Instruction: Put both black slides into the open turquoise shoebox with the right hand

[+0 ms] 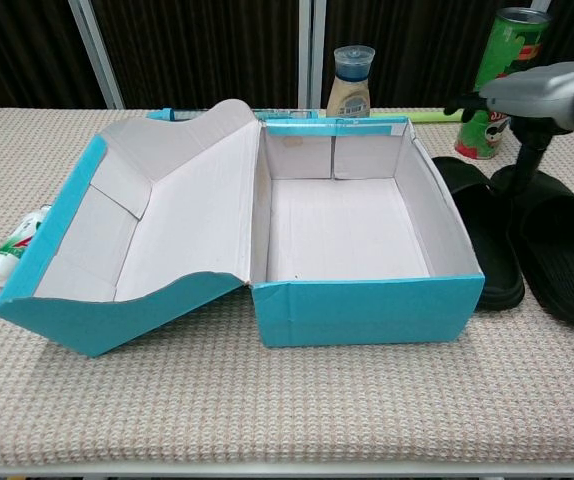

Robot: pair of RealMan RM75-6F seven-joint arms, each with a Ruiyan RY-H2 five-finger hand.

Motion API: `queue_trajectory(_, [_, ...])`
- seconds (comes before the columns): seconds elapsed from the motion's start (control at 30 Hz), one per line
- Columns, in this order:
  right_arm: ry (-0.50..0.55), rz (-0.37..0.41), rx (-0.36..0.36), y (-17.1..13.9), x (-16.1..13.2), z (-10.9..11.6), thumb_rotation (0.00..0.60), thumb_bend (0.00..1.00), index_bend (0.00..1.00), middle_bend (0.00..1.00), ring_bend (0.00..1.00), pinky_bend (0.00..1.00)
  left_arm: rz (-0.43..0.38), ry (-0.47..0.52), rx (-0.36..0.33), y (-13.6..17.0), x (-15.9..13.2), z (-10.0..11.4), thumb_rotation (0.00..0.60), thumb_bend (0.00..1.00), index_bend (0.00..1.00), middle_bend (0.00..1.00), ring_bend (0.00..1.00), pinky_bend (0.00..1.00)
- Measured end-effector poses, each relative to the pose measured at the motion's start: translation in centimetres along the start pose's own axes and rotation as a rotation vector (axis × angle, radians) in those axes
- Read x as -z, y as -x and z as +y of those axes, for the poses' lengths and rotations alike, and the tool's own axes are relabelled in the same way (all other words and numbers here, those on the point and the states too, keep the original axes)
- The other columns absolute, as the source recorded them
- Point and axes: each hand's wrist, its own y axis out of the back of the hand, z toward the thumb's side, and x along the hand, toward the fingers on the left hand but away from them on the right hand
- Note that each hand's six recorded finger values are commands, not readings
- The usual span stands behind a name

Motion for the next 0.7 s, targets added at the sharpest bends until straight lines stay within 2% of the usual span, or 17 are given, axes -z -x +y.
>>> queue_trajectory(0.3, [-0.179, -0.038, -0.083, 3.3, -3.4, -0.8, 0.600, 0.03, 0.00, 0.11, 0.74, 0.88, 0.008, 0.008, 0.005, 0.0, 0.3, -0.3, 0.600, 0.00, 0.22, 0.14, 0.08, 0.05])
queue_trajectory(0.43, [-0.262, -0.073, -0.095, 3.9, -3.3, -1.3, 0.600, 0.04, 0.00, 0.11, 0.74, 0.88, 0.015, 0.010, 0.006, 0.1, 0.6, -0.3, 0.600, 0.00, 0.22, 0.14, 0.08, 0.05])
queue_trajectory(0.7, [-0.298, -0.102, -0.116, 4.5, -2.7, -1.7, 0.600, 0.06, 0.00, 0.12, 0.74, 0.88, 0.015, 0.012, 0.010, 0.2, 0.5, -0.4, 0.600, 0.00, 0.22, 0.14, 0.08, 0.05])
